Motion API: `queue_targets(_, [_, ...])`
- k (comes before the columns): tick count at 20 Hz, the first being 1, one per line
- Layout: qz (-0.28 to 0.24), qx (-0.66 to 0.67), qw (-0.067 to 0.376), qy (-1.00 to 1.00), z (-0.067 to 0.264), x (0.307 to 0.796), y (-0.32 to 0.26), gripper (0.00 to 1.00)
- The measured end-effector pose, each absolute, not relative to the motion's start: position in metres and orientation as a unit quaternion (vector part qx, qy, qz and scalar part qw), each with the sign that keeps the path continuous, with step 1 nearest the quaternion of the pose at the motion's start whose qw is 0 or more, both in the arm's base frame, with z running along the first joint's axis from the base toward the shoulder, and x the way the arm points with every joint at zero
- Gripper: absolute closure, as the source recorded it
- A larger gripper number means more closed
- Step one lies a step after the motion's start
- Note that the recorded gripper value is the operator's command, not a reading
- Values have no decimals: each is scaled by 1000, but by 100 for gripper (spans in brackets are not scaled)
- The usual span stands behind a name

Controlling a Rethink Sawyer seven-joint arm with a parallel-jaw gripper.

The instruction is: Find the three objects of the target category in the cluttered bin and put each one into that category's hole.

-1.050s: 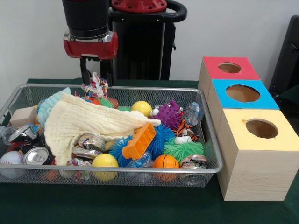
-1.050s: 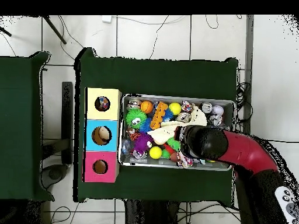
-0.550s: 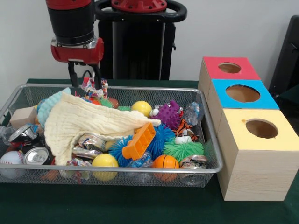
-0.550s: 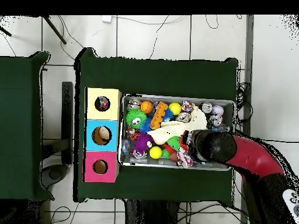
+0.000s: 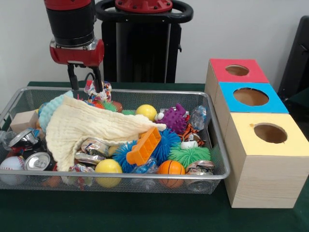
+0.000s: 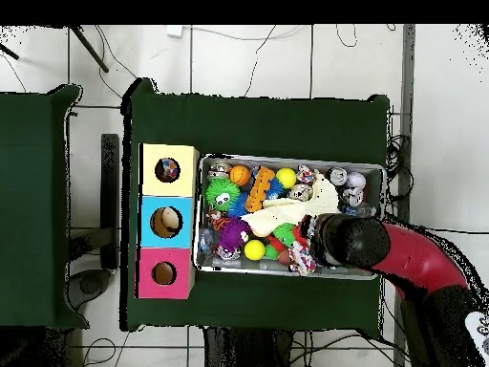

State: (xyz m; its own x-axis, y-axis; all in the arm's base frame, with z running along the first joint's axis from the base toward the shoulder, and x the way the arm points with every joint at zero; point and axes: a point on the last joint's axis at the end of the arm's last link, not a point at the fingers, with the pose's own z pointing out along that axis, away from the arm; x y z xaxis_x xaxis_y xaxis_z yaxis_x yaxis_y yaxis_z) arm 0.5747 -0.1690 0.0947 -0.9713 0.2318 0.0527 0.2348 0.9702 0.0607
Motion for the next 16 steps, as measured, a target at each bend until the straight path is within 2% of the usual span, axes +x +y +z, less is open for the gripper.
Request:
queue_targets(9, [-36,-115,27,-992,94,571,-164,0])
queue_targets(16, [-30,-90,34,-995,79,550,-154,0])
